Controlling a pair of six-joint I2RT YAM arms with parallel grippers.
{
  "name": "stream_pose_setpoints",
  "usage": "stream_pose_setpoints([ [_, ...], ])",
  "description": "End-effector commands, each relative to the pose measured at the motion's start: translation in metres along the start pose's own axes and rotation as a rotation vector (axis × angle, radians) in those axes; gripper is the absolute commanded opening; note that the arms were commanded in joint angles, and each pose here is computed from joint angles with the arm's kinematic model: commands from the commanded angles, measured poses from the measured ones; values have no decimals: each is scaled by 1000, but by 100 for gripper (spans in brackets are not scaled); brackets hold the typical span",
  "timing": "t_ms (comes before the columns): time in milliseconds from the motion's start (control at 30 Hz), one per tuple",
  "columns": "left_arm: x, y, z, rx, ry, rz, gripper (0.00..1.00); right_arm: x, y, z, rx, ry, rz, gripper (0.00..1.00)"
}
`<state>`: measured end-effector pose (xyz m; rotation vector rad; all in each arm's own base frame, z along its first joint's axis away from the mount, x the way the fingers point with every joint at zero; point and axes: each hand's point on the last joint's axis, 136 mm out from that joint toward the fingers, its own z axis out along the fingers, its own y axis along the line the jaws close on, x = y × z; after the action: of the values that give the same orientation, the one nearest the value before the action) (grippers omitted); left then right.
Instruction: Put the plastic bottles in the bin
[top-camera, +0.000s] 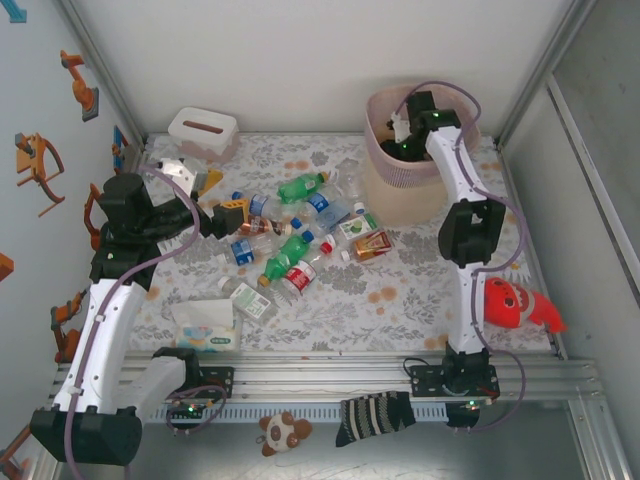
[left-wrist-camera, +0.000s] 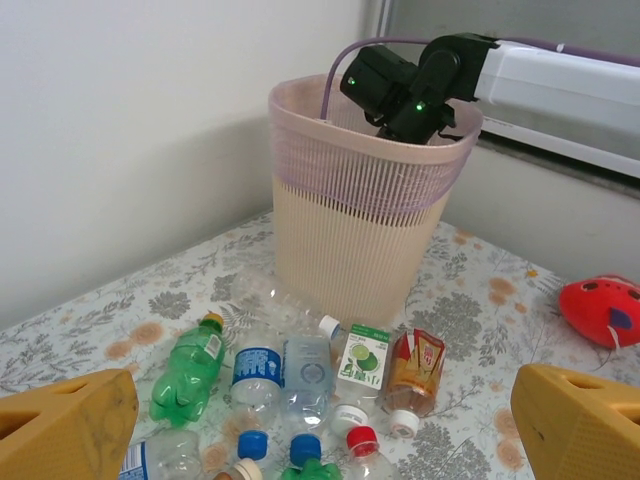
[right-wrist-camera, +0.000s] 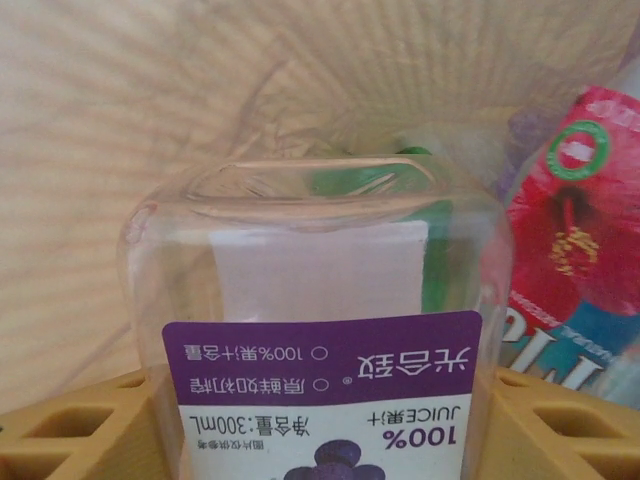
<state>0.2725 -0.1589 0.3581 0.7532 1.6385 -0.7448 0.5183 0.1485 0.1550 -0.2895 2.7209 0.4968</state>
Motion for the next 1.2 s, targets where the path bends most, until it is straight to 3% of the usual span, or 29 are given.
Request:
stream_pose_setpoints([
  [0,1,-3,0,9,4,21,96,9,-1,-7,19,27,0,70],
  [300,1,-4,1,15,5,21,96,-12,15,-60,21,-106,-17,78],
  [900,4,-1,4,15,17,8,96,-27,57,-190,23,-386,-65,77],
  [1167,6,2,5,0,25,4,96,-13,90,-220,-55,-448,-153,73],
])
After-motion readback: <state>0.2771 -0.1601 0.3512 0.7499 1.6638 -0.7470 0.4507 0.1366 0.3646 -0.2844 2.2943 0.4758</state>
